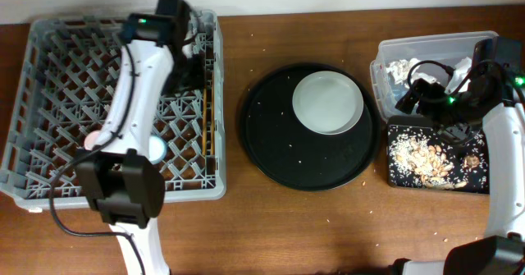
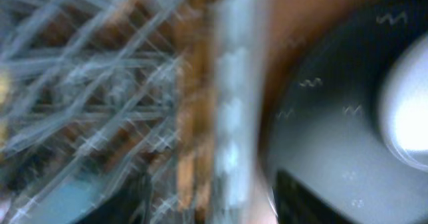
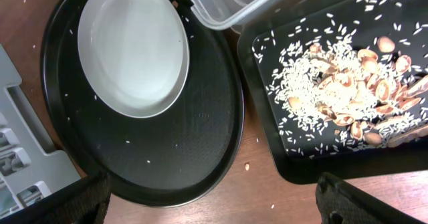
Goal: Sort waste into correct bins and load items into the dishwasher rack
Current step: 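Grasp the white plate with the left gripper and stand it in the rack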
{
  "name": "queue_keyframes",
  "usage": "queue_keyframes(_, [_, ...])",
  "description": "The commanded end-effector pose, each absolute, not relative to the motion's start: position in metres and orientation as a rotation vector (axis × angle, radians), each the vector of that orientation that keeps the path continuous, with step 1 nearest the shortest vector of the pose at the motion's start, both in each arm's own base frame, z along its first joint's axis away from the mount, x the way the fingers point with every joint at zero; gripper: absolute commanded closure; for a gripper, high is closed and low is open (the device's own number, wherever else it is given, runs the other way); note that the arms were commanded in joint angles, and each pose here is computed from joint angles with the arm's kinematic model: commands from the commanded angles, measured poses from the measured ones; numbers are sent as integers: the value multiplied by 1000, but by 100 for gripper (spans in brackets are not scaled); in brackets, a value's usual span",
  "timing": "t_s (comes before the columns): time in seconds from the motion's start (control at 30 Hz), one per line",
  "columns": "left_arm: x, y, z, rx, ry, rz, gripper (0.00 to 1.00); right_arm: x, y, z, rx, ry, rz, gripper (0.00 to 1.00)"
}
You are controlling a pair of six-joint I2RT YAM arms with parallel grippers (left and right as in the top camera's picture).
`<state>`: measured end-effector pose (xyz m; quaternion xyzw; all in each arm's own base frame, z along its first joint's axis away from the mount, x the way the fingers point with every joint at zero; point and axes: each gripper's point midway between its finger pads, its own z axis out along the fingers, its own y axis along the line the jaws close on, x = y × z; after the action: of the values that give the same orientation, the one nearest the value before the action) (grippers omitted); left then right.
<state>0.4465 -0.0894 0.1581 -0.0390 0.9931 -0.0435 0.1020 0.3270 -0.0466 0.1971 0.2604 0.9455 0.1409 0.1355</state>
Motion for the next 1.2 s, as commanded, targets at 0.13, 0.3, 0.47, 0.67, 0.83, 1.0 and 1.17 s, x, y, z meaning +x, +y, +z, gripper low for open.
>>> queue_keyframes(0.13, [435,-325,46,458,2902,-627,34,328,-49,201,767,2723,403,2])
queue_keyframes(0.3, [420,-334,-8,432,3004,-535,87,328,-49,201,767,2723,403,2])
queue_keyframes(0.47, [462,-239,107,120,2919,-421,100,328,-49,201,767,2723,403,2])
queue_keyframes(0.67, [402,54,354,-342,2328,889,100,328,-49,201,767,2723,403,2])
queue_keyframes(0.83, [379,177,335,-675,2223,1280,100,328,-49,201,767,2723,403,1])
queue_keyframes(1.0, [419,201,266,-505,2270,1320,100,328,-49,201,767,2723,403,2])
queue_keyframes(1.17, [425,194,219,-452,2339,1237,87,328,-49,201,767,2723,403,1])
